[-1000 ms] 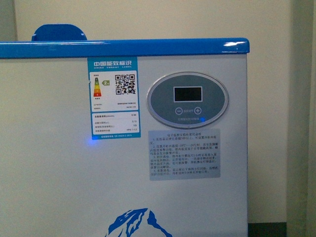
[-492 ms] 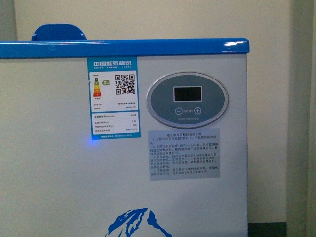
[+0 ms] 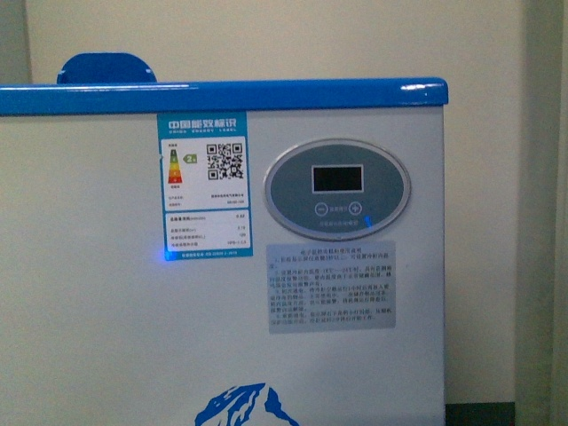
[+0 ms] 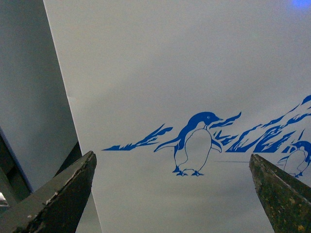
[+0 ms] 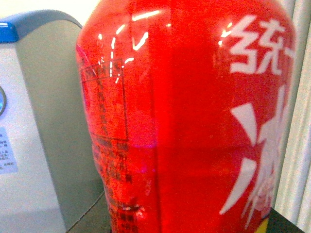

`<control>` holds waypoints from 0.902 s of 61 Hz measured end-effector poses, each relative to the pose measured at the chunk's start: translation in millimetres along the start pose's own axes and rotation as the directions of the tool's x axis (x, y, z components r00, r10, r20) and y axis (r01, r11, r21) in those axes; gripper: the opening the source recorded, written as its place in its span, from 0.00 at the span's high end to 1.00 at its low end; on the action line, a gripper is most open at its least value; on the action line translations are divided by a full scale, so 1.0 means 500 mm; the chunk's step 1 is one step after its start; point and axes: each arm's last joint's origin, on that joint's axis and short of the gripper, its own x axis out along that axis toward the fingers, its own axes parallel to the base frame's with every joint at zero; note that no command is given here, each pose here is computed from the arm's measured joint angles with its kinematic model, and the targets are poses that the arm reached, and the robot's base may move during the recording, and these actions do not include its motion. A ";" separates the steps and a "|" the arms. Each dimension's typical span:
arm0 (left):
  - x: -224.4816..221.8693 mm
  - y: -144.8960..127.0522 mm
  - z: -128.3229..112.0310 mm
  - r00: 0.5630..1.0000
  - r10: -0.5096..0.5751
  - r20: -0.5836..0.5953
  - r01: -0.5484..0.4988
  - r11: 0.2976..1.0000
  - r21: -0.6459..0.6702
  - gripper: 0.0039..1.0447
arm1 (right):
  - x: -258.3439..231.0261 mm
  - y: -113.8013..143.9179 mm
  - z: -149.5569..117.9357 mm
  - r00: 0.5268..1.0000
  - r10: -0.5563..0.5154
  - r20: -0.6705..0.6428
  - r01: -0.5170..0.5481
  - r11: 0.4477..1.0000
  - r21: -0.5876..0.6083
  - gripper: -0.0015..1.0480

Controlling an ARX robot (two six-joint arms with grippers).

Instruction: Put drink in fridge

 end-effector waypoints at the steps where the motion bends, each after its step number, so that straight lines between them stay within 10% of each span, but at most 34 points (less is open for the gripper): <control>1: 0.000 0.000 0.000 1.000 0.000 0.000 0.000 1.000 0.000 0.08 | 0.000 0.000 0.000 1.000 0.000 0.000 0.000 1.000 0.000 0.64; 55: 0.000 0.000 0.000 1.000 0.000 0.000 0.000 1.000 0.000 0.08 | 0.000 0.000 0.000 1.000 0.000 0.000 0.000 1.000 -0.002 0.64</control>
